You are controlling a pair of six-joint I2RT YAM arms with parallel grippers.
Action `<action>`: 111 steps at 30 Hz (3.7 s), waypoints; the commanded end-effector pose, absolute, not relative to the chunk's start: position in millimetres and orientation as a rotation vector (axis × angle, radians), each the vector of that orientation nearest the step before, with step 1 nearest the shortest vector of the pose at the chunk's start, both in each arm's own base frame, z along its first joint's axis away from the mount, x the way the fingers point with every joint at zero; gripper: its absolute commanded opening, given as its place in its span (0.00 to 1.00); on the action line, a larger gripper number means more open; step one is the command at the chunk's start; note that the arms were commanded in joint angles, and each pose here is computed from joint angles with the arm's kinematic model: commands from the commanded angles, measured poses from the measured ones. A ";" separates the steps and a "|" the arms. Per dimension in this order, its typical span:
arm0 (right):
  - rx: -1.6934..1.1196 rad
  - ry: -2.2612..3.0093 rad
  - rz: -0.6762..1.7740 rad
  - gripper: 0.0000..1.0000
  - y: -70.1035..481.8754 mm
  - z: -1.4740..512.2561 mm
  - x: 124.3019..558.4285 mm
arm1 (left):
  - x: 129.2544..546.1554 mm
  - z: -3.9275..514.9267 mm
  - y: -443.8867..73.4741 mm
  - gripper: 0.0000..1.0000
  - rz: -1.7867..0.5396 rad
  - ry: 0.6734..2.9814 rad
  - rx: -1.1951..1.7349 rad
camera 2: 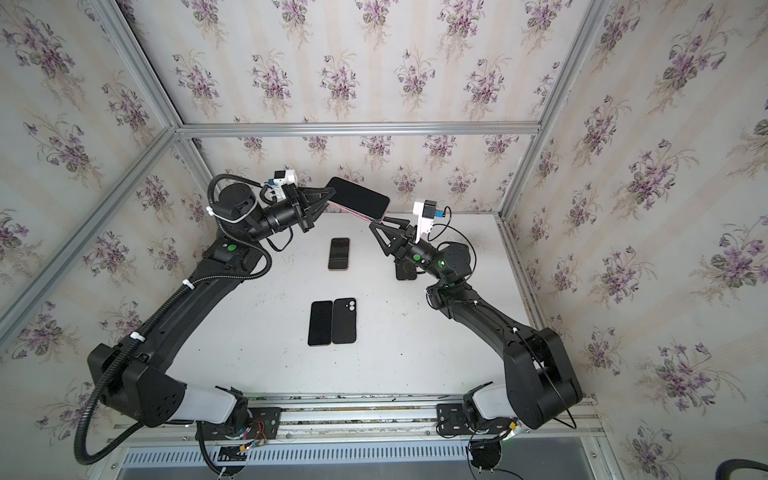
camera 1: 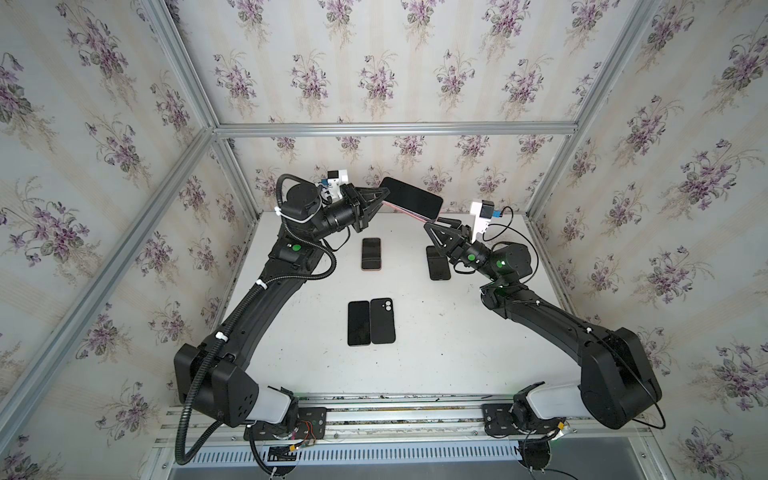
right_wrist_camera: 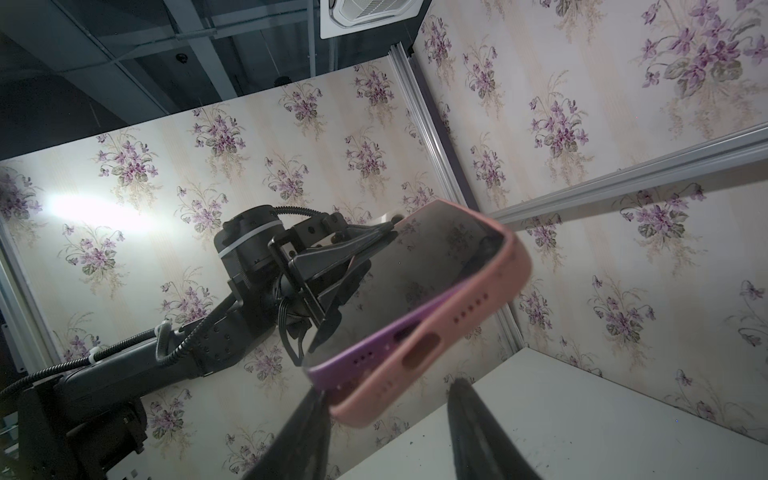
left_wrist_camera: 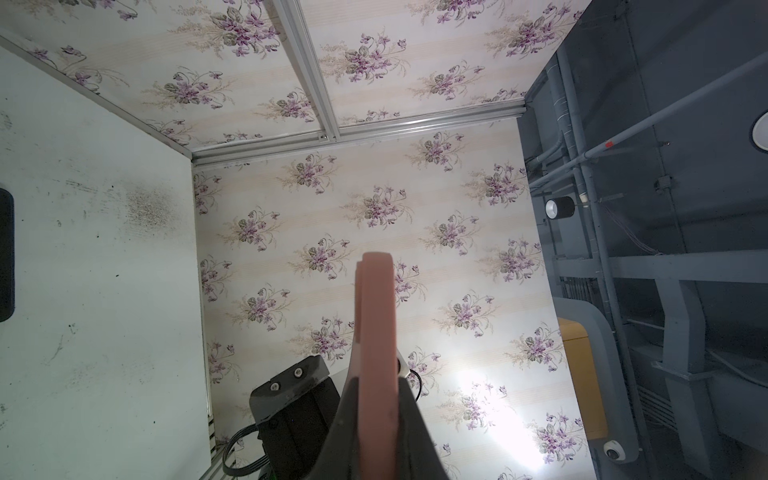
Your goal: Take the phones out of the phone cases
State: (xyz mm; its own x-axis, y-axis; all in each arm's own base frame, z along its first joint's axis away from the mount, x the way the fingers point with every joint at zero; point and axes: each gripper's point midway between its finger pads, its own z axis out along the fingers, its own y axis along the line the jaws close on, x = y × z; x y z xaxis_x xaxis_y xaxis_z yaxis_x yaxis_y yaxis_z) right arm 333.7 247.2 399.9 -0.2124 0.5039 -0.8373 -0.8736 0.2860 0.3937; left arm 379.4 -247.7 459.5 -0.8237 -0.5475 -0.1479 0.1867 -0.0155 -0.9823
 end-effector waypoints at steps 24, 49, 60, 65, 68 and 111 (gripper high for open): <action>-0.841 1.636 0.971 0.69 208.5 303.7 265.0 | 296.9 440.3 -242.5 0.00 -1.240 1.954 0.753; -1.365 1.457 1.135 0.51 270.3 289.7 214.5 | 215.2 424.4 -249.3 0.00 -1.030 1.817 1.183; -1.442 1.415 1.192 0.40 278.3 290.8 197.4 | 213.7 422.7 -253.7 0.00 -1.036 1.813 1.203; -1.445 1.410 1.196 0.38 279.9 291.0 197.7 | 213.2 422.0 -254.7 0.00 -1.040 1.813 1.207; -1.445 1.406 1.193 0.37 280.4 292.9 198.7 | 213.1 422.4 -254.7 0.00 -1.039 1.811 1.208; -1.527 1.312 1.177 0.00 283.6 305.9 190.0 | 207.8 432.3 -271.2 0.00 -1.184 1.757 1.249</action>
State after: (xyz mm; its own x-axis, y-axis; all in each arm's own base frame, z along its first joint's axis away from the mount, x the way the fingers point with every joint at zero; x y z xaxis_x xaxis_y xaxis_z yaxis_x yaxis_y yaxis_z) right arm 191.4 280.6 291.1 -0.0563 -0.2984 -0.9528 -0.9880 -0.1211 0.0963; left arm 215.3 -263.1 416.8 -0.3405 0.3846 -0.8580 0.9371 0.2137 -0.2761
